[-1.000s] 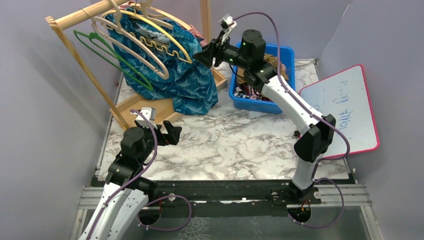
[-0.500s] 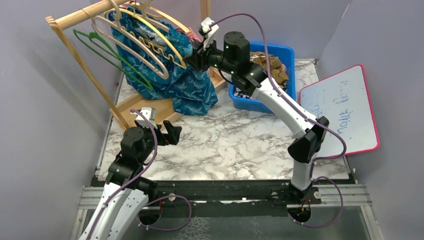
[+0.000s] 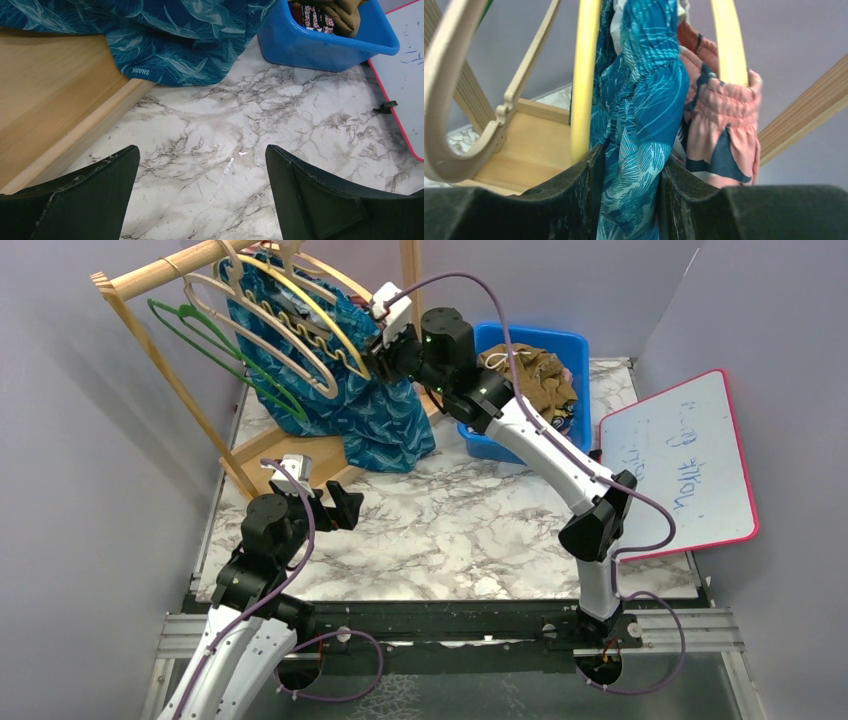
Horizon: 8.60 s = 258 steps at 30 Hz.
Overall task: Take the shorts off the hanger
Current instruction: Pick up the hanger from the clothes rod, then remove the shorts from the hanger.
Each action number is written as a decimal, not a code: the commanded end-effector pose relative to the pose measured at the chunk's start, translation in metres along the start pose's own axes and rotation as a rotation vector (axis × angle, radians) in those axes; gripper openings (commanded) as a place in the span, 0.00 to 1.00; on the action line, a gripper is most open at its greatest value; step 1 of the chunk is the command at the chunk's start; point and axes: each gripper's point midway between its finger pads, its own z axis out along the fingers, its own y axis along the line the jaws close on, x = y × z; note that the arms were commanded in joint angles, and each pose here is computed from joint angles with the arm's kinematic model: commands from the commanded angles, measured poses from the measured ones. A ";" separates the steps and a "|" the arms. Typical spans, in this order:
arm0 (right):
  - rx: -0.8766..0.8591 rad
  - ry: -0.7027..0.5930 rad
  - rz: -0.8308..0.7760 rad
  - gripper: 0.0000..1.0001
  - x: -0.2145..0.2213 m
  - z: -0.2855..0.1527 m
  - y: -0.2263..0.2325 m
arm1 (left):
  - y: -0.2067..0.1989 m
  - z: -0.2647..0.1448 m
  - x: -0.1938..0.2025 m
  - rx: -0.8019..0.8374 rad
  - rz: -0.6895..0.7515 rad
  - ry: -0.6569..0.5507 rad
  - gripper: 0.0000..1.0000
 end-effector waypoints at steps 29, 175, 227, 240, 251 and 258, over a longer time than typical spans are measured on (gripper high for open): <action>0.010 -0.077 -0.070 0.35 -0.021 0.030 0.037 | 0.001 -0.001 -0.005 -0.004 0.002 -0.022 0.99; -0.278 0.088 0.627 0.01 0.193 -0.251 0.138 | -0.061 0.042 0.000 0.326 -0.317 -0.001 0.73; -0.371 0.145 0.630 0.24 0.181 -0.254 0.152 | -0.056 0.043 0.020 0.314 -0.253 0.074 0.00; -0.322 0.215 0.572 0.64 0.169 -0.252 0.140 | -0.070 0.019 -0.014 0.355 -0.043 0.096 0.00; -0.478 0.289 0.605 0.65 0.164 -0.223 0.165 | -0.052 0.023 0.021 0.304 0.007 0.177 0.00; -0.437 0.352 0.607 0.46 0.182 -0.207 0.164 | -0.045 0.025 0.021 0.272 0.020 0.167 0.00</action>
